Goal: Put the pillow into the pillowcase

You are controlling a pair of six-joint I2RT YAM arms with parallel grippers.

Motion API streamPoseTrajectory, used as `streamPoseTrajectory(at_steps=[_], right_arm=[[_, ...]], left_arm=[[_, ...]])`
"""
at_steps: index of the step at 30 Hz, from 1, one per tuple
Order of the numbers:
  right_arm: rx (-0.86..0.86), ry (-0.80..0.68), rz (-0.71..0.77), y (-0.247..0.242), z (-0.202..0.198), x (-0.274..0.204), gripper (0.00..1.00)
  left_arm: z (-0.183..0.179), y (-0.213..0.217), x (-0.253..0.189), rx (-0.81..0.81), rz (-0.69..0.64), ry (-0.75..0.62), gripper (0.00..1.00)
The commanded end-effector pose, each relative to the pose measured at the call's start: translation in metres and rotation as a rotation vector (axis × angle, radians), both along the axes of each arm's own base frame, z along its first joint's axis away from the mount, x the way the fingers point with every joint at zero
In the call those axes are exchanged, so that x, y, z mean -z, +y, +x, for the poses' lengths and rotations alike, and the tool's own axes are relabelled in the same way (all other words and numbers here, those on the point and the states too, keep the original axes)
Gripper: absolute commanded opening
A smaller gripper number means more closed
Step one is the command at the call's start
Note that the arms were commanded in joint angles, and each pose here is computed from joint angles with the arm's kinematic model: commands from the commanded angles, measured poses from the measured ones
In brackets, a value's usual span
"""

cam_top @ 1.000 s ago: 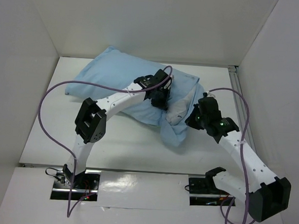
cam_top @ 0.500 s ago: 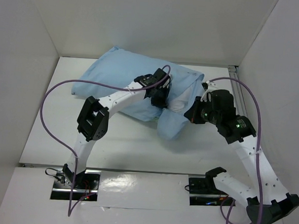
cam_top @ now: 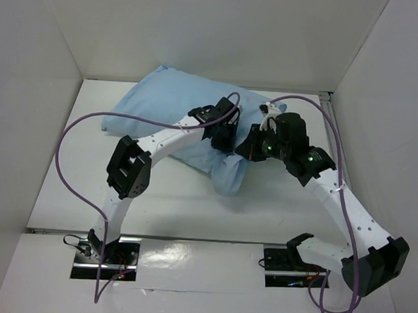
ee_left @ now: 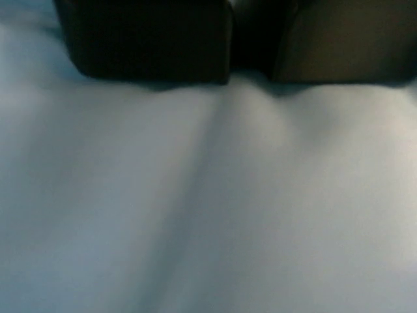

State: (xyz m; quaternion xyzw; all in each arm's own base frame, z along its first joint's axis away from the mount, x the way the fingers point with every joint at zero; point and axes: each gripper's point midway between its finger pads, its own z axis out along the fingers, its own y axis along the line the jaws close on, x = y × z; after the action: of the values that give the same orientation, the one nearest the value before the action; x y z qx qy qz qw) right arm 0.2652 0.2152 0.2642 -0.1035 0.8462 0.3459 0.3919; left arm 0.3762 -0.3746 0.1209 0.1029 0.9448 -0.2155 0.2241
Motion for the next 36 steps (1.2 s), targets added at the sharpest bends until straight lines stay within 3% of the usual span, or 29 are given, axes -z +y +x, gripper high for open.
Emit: streamPoseTrajectory(at_steps=[1, 4, 7, 9, 12, 14, 16, 18, 19, 22, 28, 36], right_arm=[[-0.043, -0.219, 0.068, 0.011, -0.001, -0.072, 0.15], [0.179, -0.105, -0.129, -0.037, 0.001, -0.036, 0.72], [0.451, 0.042, -0.325, -0.096, -0.009, 0.003, 0.72], [0.594, 0.124, -0.386, -0.122, -0.016, 0.018, 0.7], [0.659, 0.162, -0.37, -0.125, -0.016, 0.03, 0.49], [0.65, 0.208, -0.368, -0.12, -0.018, 0.045, 0.44], [0.653, 0.238, -0.367, -0.114, -0.011, 0.059, 0.47], [0.657, 0.269, -0.358, -0.107, -0.005, 0.07, 0.54], [0.657, 0.267, -0.356, -0.104, 0.0, 0.078, 0.55], [0.724, 0.261, -0.319, -0.105, 0.021, 0.089, 0.57], [0.724, 0.282, -0.228, -0.099, 0.057, 0.11, 0.55], [0.702, 0.29, -0.164, -0.088, 0.068, 0.117, 0.56]], left_arm=[[0.01, 0.012, -0.004, -0.022, 0.042, -0.068, 0.0], [-0.003, 0.022, -0.032, 0.002, 0.037, -0.082, 0.0], [-0.013, 0.026, -0.063, 0.039, 0.014, -0.102, 0.02], [-0.026, 0.03, -0.085, 0.08, -0.006, -0.106, 0.17], [-0.037, 0.035, -0.109, 0.102, -0.036, -0.128, 0.23], [-0.044, 0.035, -0.121, 0.13, -0.061, -0.135, 0.23], [-0.051, 0.034, -0.134, 0.157, -0.088, -0.143, 0.26], [-0.057, 0.031, -0.138, 0.175, -0.103, -0.144, 0.37], [-0.06, 0.027, -0.138, 0.186, -0.104, -0.143, 0.48], [-0.067, 0.01, -0.13, 0.237, -0.115, -0.131, 0.57], [-0.06, -0.014, -0.112, 0.266, -0.119, -0.12, 0.57], [-0.031, -0.023, -0.071, 0.226, -0.117, -0.071, 0.56]])
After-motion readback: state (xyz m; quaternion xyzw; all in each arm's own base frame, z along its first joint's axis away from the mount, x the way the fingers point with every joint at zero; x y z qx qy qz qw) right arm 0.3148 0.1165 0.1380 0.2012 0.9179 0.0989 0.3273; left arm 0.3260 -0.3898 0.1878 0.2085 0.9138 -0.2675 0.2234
